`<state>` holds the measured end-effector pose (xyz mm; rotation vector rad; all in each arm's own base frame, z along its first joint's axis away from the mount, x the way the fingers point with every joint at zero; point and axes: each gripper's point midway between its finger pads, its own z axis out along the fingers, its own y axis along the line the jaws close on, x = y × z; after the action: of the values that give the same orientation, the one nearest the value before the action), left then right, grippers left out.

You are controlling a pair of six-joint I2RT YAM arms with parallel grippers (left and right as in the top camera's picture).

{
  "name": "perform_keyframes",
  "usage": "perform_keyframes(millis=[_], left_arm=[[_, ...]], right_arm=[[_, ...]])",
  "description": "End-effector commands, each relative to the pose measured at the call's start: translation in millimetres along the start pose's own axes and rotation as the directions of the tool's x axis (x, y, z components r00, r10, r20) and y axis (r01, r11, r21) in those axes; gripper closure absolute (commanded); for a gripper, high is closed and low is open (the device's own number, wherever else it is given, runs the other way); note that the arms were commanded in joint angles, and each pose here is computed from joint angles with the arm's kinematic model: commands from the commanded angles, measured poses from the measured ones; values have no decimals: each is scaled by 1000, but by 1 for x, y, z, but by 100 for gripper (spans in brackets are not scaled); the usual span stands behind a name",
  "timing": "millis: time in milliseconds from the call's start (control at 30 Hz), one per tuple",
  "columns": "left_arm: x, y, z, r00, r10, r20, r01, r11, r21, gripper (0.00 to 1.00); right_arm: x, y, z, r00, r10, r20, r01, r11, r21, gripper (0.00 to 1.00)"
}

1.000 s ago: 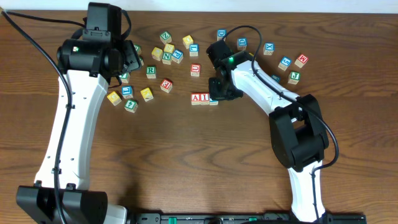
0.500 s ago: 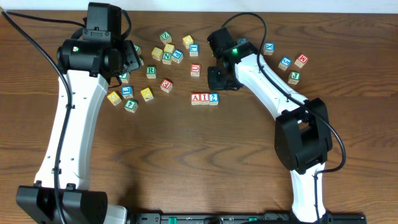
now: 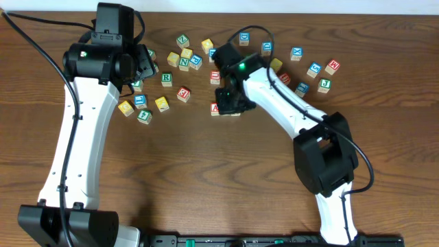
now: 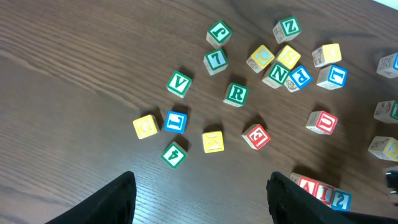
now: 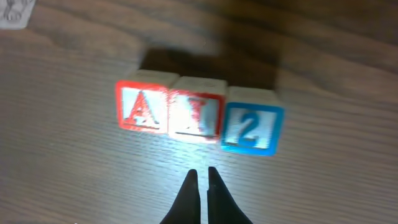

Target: Spell out AI2

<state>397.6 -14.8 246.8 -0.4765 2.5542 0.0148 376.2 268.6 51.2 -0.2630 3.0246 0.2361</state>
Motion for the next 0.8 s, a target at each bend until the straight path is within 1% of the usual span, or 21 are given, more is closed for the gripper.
perform_keyframes(millis=[0, 200, 333, 767], left_arm=[[4, 3, 7, 1000, 6, -22, -7, 1000, -14, 33], [4, 3, 7, 1000, 6, -22, -7, 1000, -14, 33], [4, 3, 7, 1000, 6, -22, -7, 1000, -14, 33], [4, 3, 7, 1000, 6, -22, -6, 1000, -14, 33]], right_arm=[[7, -2, -1, 1000, 8, 13, -8, 999, 47, 99], [6, -9, 1, 1000, 12, 27, -14, 996, 87, 99], [3, -19, 1, 998, 24, 53, -31, 989, 143, 99], [12, -24, 14, 998, 42, 35, -47, 987, 151, 99]])
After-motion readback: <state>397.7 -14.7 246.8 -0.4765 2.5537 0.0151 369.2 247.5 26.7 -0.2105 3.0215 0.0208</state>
